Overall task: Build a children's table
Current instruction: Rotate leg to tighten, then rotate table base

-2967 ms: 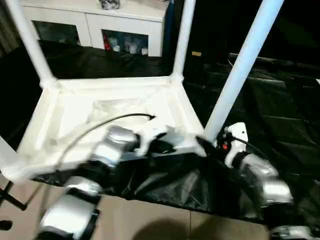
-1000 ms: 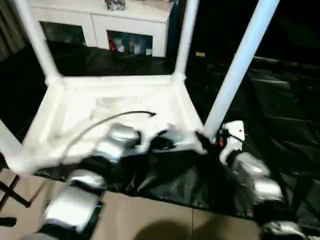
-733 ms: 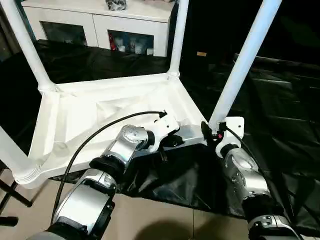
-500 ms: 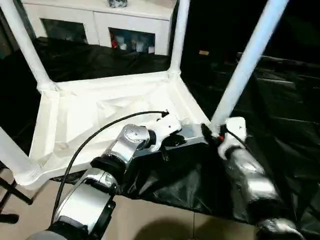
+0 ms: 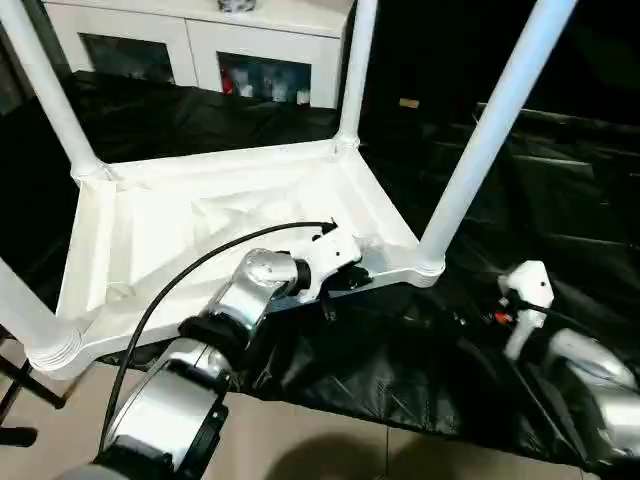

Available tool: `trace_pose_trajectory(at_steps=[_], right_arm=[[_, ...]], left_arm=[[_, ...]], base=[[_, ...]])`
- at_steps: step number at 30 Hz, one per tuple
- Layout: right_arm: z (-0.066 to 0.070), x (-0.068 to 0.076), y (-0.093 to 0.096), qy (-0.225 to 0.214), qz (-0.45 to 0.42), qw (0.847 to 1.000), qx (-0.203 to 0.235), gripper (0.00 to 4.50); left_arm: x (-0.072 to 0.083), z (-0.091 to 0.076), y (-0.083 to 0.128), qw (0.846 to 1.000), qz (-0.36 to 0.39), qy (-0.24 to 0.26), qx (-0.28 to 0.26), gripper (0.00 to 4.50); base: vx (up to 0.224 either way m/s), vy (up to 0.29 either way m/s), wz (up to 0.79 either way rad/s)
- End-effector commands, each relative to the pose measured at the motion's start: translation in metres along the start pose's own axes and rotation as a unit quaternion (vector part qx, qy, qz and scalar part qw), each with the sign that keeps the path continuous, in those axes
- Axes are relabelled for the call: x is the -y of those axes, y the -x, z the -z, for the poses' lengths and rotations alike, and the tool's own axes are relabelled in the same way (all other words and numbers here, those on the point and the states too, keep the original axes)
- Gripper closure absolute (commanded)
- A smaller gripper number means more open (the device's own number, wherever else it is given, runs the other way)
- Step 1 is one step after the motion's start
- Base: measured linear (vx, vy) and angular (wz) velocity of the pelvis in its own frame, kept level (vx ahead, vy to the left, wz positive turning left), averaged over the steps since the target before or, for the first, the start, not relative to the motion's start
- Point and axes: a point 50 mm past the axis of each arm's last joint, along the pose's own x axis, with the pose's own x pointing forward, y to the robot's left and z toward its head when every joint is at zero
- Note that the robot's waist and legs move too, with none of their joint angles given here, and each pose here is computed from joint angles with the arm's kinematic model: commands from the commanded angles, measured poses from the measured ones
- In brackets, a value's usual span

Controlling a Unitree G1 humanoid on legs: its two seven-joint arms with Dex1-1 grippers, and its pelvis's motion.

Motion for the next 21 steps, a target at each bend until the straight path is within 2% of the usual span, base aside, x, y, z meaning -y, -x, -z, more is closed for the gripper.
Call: trace_pose_trajectory(at_steps=[1,4,5,7,8,9,10,11,12,13,14,15,18,19,20,21], right_arm=[[-0.005,-0.007,-0.011,-0.003,-0.021,1.000,0.007,0.76],[-0.007,-0.011,-0.026,-0.003,-0.018,1.000,0.014,0.76],[-0.007,-0.011,-0.026,-0.003,-0.018,1.000,0.014,0.76],[-0.007,-0.014,-0.038,-0.006,-0.016,1.000,0.015,0.76],[-0.007,-0.014,-0.038,-0.006,-0.016,1.000,0.015,0.76],[-0.007,-0.015,-0.046,-0.010,-0.012,1.000,0.016,0.76],[-0.008,-0.017,-0.057,-0.017,-0.010,1.000,0.019,0.76],[-0.008,-0.017,-0.057,-0.017,-0.010,1.000,0.019,0.76],[-0.012,-0.021,-0.074,-0.025,-0.001,0.999,0.027,0.76],[-0.015,-0.023,-0.084,-0.030,0.009,0.999,0.035,0.76],[-0.016,-0.023,-0.086,-0.032,0.012,0.999,0.037,0.76],[-0.019,-0.024,-0.095,-0.038,0.024,0.998,0.045,0.76],[-0.024,-0.021,-0.111,-0.051,0.070,0.994,0.060,0.76],[-0.026,-0.017,-0.119,-0.060,0.108,0.990,0.064,0.76],[-0.026,-0.016,-0.122,-0.063,0.121,0.989,0.064,0.76],[-0.027,-0.012,-0.128,-0.066,0.155,0.984,0.064,0.76]], left_arm=[[-0.002,-0.011,0.011,0.999,0.026,0.021,0.023,3.97],[0.001,-0.016,0.029,0.998,0.063,0.021,0.019,3.86],[0.001,-0.016,0.029,0.998,0.063,0.021,0.019,3.60],[0.006,-0.017,0.047,0.996,0.091,0.021,0.001,3.54],[0.006,-0.017,0.047,0.996,0.091,0.021,0.001,3.54],[0.008,-0.015,0.060,0.995,0.101,0.021,-0.016,3.49],[0.010,-0.011,0.076,0.994,0.103,0.024,-0.040,3.18],[0.010,-0.011,0.076,0.994,0.103,0.024,-0.040,3.18],[0.016,-0.005,0.097,0.992,0.097,0.028,-0.070,3.11],[0.019,-0.003,0.107,0.992,0.091,0.031,-0.080,3.12],[0.020,-0.003,0.108,0.992,0.090,0.032,-0.082,3.13],[0.022,-0.001,0.113,0.992,0.082,0.035,-0.086,2.77],[0.030,0.003,0.119,0.991,0.075,0.041,-0.100,2.63],[0.031,0.008,0.119,0.991,0.065,0.045,-0.108,2.63],[0.032,0.009,0.119,0.991,0.062,0.047,-0.111,2.32],[0.033,0.013,0.119,0.990,0.051,0.046,-0.122,2.32]], base=[[0.000,0.000,0.00],[0.000,0.000,0.00],[0.057,0.005,0.00],[0.053,0.008,0.00],[0.000,0.000,0.00],[0.000,0.000,0.00],[0.000,0.000,0.00],[0.000,0.000,0.00],[0.000,0.000,0.00],[0.000,0.000,0.00],[0.000,0.000,0.00],[0.000,0.000,0.00],[0.000,0.000,0.00],[0.000,0.000,0.00],[0.000,0.000,0.00],[0.000,0.000,0.00]])
